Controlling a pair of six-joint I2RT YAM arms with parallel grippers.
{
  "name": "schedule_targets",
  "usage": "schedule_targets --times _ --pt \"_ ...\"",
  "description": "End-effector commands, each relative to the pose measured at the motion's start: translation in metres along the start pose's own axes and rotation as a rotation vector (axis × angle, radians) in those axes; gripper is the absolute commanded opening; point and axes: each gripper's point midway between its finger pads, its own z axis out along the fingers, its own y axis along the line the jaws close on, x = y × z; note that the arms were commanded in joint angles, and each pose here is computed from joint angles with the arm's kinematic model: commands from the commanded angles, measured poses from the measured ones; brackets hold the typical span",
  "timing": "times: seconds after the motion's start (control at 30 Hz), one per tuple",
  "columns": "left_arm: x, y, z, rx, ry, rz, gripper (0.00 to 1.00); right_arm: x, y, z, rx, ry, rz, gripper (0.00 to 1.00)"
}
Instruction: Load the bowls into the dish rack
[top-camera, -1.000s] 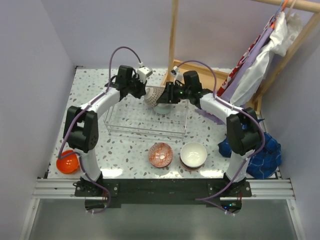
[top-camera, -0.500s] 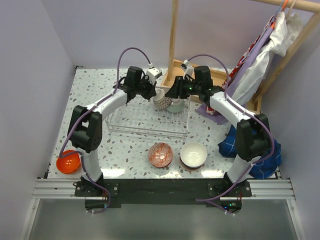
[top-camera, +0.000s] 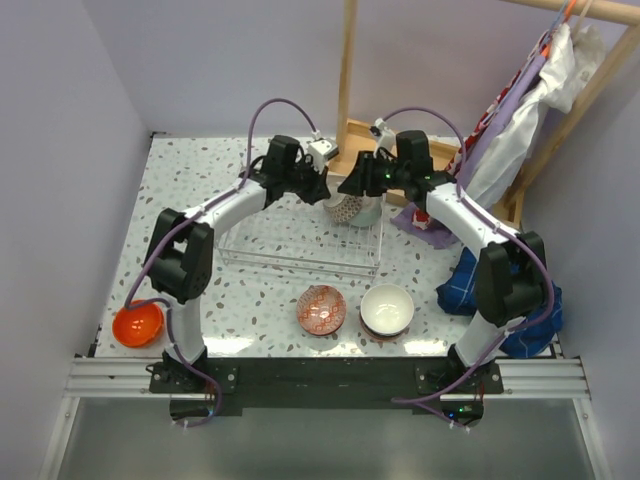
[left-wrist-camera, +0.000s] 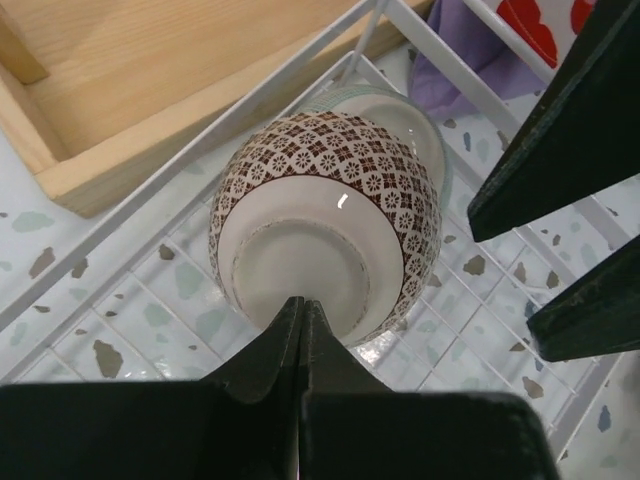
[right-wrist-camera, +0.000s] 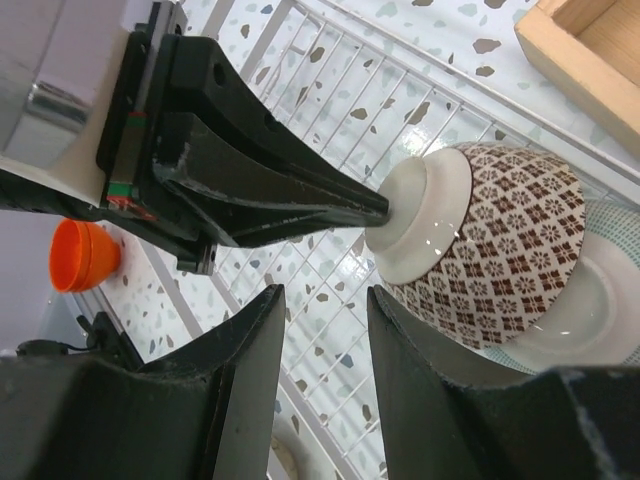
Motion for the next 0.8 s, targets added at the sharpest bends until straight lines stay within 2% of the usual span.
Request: schedule_targets --times 0.0,0.37,0.63,0.77 --pt "-0.003 -0.033 0.005 0.117 -0.002 -0.029 0.0 -0.025 0.014 -0.022 0.012 -0.073 -0.087 0.43" --pt "-0.021 -0.043 0.023 0.156 -0.034 -0.037 0.0 -0.037 0.015 -0.039 0.046 -0.104 -0.154 0.43" --pt "-0.051 -0.047 0.038 0.168 -0.088 -0.015 0.0 -0.038 0.017 -0.045 0.048 -0.115 -0.154 0.43" --pt "-0.075 -0.05 0.018 0.138 -0.122 0.012 0.0 -0.04 0.023 -0.051 0.035 -0.12 -0.168 0.44"
